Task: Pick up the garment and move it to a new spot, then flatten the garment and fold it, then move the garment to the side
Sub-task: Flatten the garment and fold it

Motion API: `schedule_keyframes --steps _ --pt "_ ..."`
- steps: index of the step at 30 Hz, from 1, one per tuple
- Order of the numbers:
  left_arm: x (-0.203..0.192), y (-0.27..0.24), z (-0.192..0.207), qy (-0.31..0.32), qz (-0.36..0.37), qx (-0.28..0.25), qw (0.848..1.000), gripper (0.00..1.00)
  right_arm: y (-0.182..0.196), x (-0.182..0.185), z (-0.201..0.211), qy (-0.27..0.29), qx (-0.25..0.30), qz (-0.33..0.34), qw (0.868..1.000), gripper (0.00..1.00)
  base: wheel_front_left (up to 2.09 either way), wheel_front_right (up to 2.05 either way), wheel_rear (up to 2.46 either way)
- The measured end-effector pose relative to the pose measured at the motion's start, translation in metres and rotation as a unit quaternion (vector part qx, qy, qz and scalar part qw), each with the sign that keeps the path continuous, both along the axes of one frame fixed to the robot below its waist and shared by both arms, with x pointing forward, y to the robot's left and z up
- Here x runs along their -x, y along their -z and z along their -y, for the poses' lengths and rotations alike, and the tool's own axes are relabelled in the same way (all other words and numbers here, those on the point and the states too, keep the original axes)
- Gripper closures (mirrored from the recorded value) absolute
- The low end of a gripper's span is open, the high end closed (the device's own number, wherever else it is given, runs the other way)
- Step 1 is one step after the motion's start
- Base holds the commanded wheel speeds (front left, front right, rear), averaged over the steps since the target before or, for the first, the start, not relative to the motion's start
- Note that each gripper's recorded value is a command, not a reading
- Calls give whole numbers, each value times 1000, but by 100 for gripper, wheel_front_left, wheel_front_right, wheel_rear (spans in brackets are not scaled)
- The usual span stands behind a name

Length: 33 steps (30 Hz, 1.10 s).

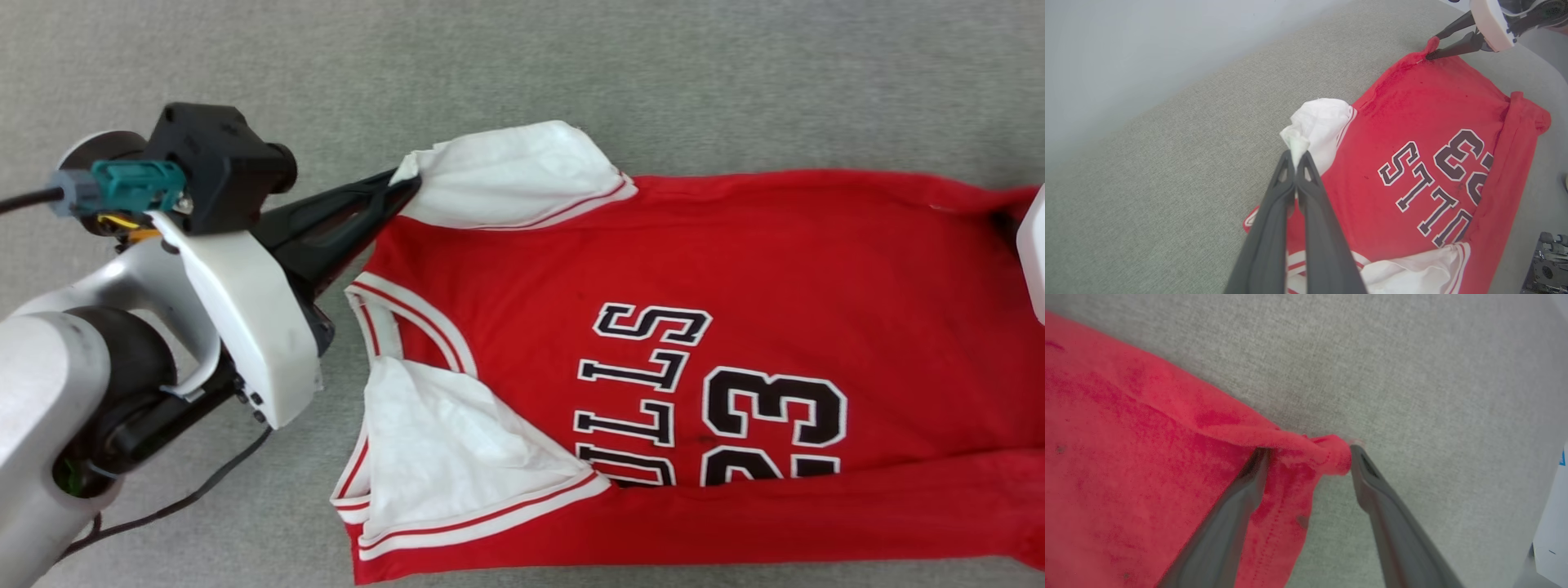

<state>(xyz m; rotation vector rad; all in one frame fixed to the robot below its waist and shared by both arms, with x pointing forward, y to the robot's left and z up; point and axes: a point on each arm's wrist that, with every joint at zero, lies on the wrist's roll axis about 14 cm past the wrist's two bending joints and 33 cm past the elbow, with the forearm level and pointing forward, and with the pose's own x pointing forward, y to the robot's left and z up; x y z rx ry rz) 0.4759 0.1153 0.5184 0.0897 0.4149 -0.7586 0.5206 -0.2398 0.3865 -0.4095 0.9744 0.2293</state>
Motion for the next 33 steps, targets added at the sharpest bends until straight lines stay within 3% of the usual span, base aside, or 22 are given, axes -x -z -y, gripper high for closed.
schedule_keyframes --steps 8,9,10,11,12,23,33 --pt "7 13 -6 -17 -13 2 1000 100 33 -7 -13 -32 12 -32 999 0 0 0 0" --pt "8 15 -8 -19 -13 -1 1000 100 34 -7 -13 -32 11 -32 999 7 0 0 0" --pt "8 16 -8 -20 -13 -2 1000 100 34 -8 -14 -33 9 -30 999 65 0 0 0" --pt "9 17 -8 -21 -14 0 1000 100 33 -8 -15 -35 6 -26 999 96 0 0 0" --pt "12 19 -8 -22 -18 1 1000 100 33 -7 -17 -37 3 -22 999 100 0 0 0" --pt "28 7 -23 -76 2 28 997 100 -14 -2 -24 -22 -71 84 994 100 0 0 0" --pt "90 -3 -32 -105 -11 46 993 100 -59 53 -14 -25 -87 157 983 100 0 0 0"
